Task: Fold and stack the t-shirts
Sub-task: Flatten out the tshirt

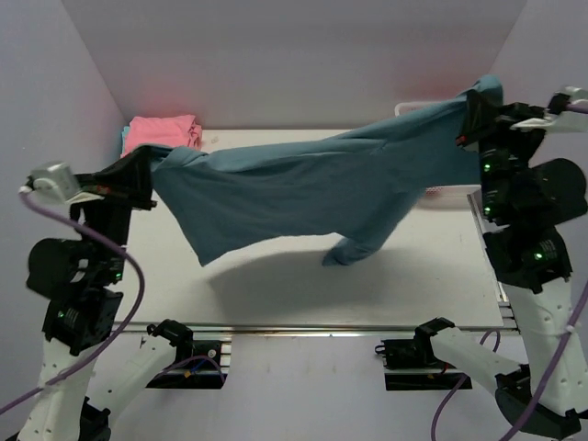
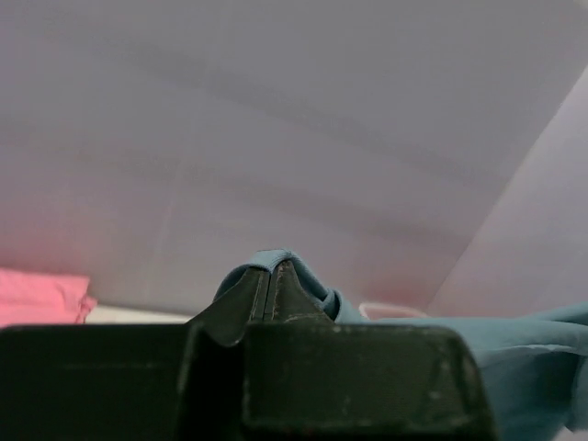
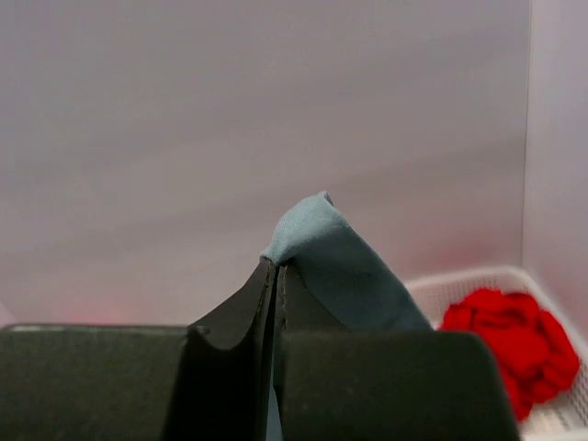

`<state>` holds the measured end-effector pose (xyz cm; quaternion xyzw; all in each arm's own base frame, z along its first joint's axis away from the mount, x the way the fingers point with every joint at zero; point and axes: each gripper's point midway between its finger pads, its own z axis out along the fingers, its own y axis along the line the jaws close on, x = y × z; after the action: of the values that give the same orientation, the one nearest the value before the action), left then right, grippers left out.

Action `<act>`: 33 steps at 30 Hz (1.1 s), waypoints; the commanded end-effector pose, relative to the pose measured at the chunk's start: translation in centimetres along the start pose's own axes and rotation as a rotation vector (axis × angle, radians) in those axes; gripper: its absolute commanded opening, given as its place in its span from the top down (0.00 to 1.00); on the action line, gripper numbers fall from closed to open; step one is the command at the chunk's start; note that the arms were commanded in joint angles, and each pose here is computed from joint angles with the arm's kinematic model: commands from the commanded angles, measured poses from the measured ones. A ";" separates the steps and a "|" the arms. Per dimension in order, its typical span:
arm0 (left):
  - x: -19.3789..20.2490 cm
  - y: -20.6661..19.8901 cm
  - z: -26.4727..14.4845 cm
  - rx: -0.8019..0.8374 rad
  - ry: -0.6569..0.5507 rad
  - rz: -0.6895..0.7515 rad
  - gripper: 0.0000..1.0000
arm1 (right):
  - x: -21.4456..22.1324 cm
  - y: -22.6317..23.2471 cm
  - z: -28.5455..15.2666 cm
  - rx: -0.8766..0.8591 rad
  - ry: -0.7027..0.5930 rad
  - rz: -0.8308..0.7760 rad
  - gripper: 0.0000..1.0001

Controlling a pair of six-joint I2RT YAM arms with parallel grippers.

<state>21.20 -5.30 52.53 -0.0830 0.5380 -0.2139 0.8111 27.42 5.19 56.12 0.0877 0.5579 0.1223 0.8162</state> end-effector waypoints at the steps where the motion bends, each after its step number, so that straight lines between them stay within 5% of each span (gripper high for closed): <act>1: -4.5 -1.3 -0.9 0.054 -0.097 0.003 1.00 | -7.9 1.1 -2.3 -0.079 -0.166 0.011 1.00; 9: -11.2 -1.4 -4.2 0.045 -0.229 -0.012 1.00 | -17.0 2.0 -8.3 -0.210 -0.359 0.027 1.00; 20: -14.0 -3.3 -5.2 0.132 -0.260 -0.016 1.00 | -20.7 3.8 -11.1 -0.342 -0.437 0.044 1.00; 25: -10.4 -1.5 -2.4 0.020 -0.187 -0.012 1.00 | -15.4 3.9 -6.8 -0.287 -0.343 0.013 1.00; 30: -1.9 2.9 2.1 -0.223 -0.030 0.016 1.00 | -6.9 2.9 -0.5 -0.152 -0.211 0.010 1.00; 33: 6.6 7.5 4.5 -0.450 0.101 0.090 1.00 | 2.1 1.0 3.6 -0.019 -0.082 -0.007 1.00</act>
<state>23.63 -2.80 53.69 -0.1600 0.5420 -0.1552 0.8103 25.48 7.15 60.12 0.0198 0.4899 0.1638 0.8560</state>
